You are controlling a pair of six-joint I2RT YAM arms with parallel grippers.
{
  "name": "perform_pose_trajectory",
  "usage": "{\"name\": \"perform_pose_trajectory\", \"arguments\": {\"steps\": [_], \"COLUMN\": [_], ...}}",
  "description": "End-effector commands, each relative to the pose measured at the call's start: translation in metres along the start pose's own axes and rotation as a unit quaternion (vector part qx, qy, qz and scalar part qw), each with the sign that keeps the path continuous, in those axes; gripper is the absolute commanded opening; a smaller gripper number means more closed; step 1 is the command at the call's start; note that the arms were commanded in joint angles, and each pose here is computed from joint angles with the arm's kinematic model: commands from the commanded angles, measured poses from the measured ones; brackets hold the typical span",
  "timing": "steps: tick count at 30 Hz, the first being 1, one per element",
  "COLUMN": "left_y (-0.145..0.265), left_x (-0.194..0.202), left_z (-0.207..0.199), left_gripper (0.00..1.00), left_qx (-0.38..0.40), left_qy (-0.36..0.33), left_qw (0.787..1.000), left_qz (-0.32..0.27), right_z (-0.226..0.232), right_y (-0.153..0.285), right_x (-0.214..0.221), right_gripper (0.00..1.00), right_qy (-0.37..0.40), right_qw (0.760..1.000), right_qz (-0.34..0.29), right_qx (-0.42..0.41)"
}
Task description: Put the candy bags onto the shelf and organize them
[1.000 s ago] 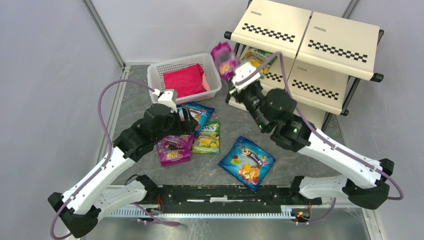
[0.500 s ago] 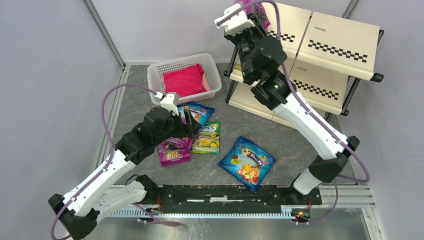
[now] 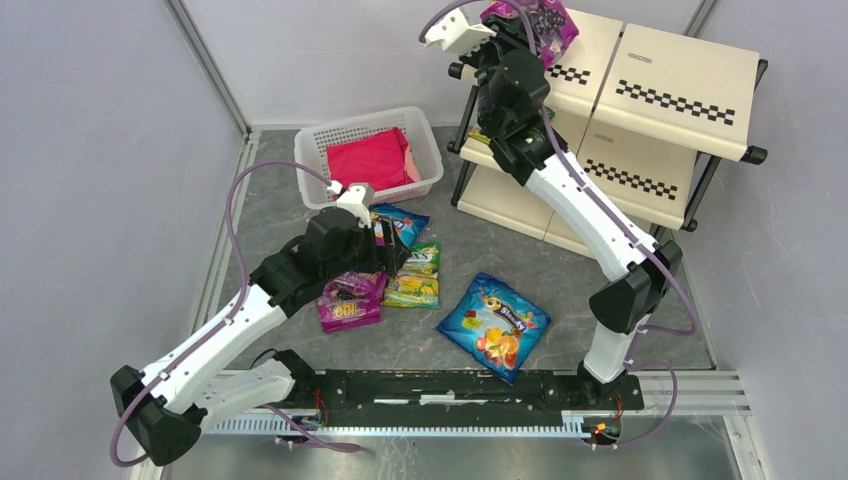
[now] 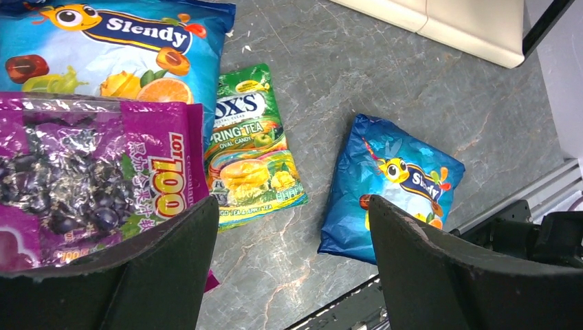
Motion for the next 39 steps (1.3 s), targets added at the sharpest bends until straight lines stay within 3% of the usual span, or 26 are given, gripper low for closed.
{"name": "perform_pose_trajectory", "arguments": {"steps": [1, 4, 9, 12, 15, 19, 28, 39], "left_y": [0.003, 0.001, -0.004, -0.006, -0.007, -0.005, 0.001, 0.009], "left_x": [-0.022, -0.022, -0.018, -0.015, -0.015, -0.014, -0.013, -0.007], "left_z": [-0.012, -0.012, -0.012, -0.012, -0.012, -0.013, -0.014, -0.012], "left_gripper": [0.86, 0.86, 0.86, 0.86, 0.86, 0.86, 0.87, 0.87], "left_qx": [0.034, 0.036, 0.039, 0.039, 0.04, 0.047, 0.055, 0.059], "left_qy": [-0.018, -0.022, -0.021, -0.017, -0.011, 0.0, 0.02, 0.038], "left_qw": [0.999, 0.999, 0.999, 0.999, 0.999, 0.999, 0.998, 0.997], "left_qz": [-0.038, -0.033, -0.021, -0.016, -0.017, -0.023, -0.03, -0.036], "right_z": [-0.021, -0.005, 0.0, -0.002, -0.002, -0.006, -0.018, -0.037], "right_y": [-0.007, -0.007, -0.02, -0.026, -0.027, -0.018, 0.017, 0.037], "right_x": [-0.005, -0.002, 0.007, 0.01, 0.01, 0.007, 0.0, -0.001], "right_gripper": [0.36, 0.36, 0.39, 0.47, 0.65, 0.98, 0.98, 0.98], "right_qy": [0.026, 0.072, 0.089, 0.078, 0.068, 0.024, -0.107, -0.176], "right_qw": [0.998, 0.993, 0.991, 0.992, 0.993, 0.99, 0.964, 0.953], "right_qz": [-0.058, -0.089, -0.086, -0.082, -0.08, -0.09, -0.145, -0.162], "right_qx": [-0.001, -0.034, -0.048, -0.05, -0.057, -0.103, -0.196, -0.187]}}
Point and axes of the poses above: each gripper's point midway between its finger pads, its own y axis back along the fingers, its own z axis along the line the jaws close on, x = y × z, the point moved 9 cm from there along y, back along the fingers, and after that the axes turned 2 degrees about -y, right-handed, at the moved point
